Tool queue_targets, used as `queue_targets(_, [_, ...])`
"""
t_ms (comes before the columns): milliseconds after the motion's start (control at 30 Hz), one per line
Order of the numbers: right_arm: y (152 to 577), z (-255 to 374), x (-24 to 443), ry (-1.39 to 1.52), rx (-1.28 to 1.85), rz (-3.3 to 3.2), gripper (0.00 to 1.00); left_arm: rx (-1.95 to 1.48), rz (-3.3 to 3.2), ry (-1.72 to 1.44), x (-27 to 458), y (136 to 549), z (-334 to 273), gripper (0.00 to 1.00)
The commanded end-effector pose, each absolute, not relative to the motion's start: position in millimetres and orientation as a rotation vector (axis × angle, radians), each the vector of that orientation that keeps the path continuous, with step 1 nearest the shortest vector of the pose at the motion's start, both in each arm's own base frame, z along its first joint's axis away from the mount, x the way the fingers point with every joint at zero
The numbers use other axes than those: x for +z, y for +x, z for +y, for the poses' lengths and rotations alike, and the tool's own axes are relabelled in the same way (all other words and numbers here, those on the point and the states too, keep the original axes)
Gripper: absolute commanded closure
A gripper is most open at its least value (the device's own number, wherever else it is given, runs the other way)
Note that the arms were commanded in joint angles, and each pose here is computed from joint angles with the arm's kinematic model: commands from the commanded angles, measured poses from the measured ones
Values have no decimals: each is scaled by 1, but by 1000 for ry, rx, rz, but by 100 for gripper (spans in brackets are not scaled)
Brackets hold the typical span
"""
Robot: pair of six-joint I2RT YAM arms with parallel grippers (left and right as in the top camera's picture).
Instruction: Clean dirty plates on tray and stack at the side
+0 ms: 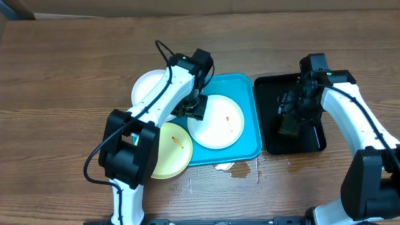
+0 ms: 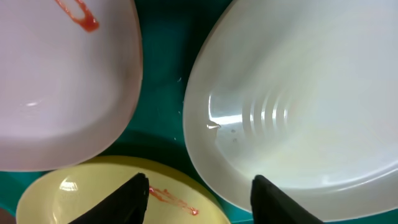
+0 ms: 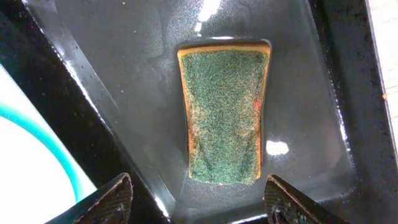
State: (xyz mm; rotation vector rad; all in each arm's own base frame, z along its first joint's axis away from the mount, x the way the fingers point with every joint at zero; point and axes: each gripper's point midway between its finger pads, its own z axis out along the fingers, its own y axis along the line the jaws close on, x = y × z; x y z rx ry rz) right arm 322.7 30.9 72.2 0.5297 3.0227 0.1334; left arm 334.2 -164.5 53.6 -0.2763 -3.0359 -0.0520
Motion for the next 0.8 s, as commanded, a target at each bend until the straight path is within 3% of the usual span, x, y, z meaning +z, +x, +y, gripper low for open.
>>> queue_targets(0, [319, 28, 67, 530, 120, 3032, 30, -27, -3025, -180, 52, 332, -169, 48])
queue_targets(133, [316, 28, 61, 532, 117, 3040, 30, -32, -3025, -141, 49, 331, -169, 44])
queue_targets(267, [317, 28, 59, 530, 121, 3030, 30, -52, -3030, -84, 42, 330, -166, 49])
queue_targets(567, [328, 29, 59, 521, 135, 2987, 30, -46, -3047, 22, 12, 326, -164, 48])
queue_targets(700, [328, 29, 57, 520, 135, 2986, 30, -23, -3077, 22, 8, 332, -167, 64])
queue_targets(767, [328, 29, 53, 519, 137, 2979, 30, -10, -3093, 22, 8, 336, -169, 67])
